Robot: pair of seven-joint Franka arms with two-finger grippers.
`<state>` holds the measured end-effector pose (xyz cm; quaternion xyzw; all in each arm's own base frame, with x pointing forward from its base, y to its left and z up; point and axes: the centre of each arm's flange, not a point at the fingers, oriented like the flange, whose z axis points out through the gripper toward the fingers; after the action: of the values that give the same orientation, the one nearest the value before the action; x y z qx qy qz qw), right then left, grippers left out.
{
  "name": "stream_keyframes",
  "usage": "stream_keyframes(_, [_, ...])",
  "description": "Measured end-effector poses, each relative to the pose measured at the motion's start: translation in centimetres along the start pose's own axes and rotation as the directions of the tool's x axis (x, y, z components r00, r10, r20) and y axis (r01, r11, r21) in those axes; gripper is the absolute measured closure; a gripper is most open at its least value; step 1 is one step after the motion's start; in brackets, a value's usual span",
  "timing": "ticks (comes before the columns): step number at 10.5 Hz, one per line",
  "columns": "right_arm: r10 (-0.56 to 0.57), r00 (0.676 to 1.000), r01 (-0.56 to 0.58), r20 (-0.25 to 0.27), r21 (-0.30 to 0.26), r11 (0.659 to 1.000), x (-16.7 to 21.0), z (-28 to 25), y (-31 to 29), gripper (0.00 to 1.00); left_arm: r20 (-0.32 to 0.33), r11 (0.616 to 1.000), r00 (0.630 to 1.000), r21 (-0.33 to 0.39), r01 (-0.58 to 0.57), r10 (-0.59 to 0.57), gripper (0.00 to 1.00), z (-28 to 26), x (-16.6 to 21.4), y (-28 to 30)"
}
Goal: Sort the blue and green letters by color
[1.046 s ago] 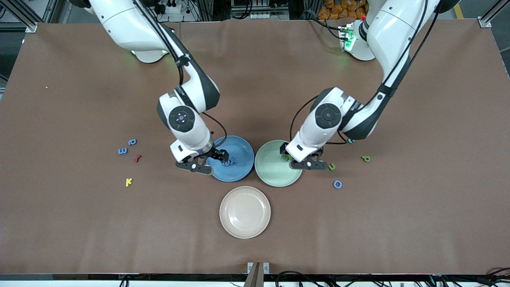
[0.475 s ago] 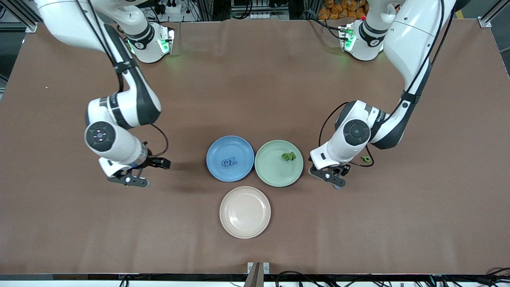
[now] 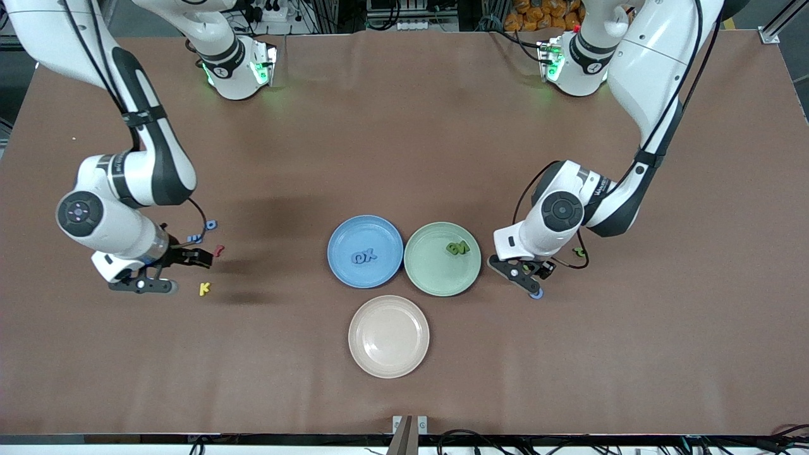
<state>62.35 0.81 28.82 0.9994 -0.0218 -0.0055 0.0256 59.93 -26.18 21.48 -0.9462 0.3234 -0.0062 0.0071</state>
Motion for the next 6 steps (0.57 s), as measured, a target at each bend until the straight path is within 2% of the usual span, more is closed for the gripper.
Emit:
stream_keyframes(3, [-0.073, 0.996, 0.074, -0.043, 0.011, 0.997, -3.7, 4.6, 5.5, 0.00, -0.003, 0.998, 0.999, -0.008, -0.055, 0.055, 0.18, 1.5, -0.8, -0.9])
stream_keyframes(6, [-0.095, 0.993, 0.096, -0.077, 0.019, 0.995, -7.0, 8.3, 5.9, 0.00, 0.010, 0.998, 0.998, -0.015, -0.062, 0.062, 0.22, 2.7, -1.9, -1.3])
